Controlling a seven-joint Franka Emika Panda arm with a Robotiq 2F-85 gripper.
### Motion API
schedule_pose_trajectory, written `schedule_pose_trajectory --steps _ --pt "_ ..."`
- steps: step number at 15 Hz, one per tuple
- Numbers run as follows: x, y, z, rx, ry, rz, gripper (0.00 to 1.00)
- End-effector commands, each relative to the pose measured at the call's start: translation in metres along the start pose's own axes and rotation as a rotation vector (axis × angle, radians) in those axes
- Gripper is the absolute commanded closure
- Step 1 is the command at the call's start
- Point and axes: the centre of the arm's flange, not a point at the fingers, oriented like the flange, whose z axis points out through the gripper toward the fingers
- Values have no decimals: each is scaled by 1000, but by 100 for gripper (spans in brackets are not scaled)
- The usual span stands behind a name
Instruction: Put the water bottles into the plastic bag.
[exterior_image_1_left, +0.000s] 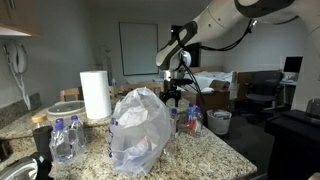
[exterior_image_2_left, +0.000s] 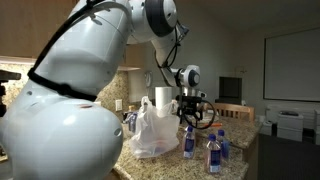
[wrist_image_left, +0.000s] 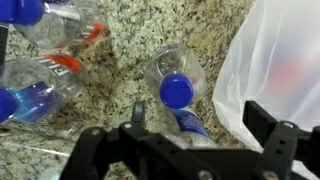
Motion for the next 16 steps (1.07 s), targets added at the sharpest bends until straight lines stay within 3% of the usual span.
schedule_pose_trajectory --steps 1,3,4,5,7,9,15,16 --pt "-17 -1 -5 -25 5 -12 0" --pt "-17 1 0 -26 -14 -9 3" --pt "-18 1 2 -23 -27 -8 25" --pt "-20 1 5 -23 -38 -9 23" --pt "-23 0 11 -25 -53 -11 33" --pt "-24 1 15 -22 -65 -12 52" --pt "-19 -3 17 -33 -73 -22 90" --pt "-19 -3 16 -36 -71 -23 86"
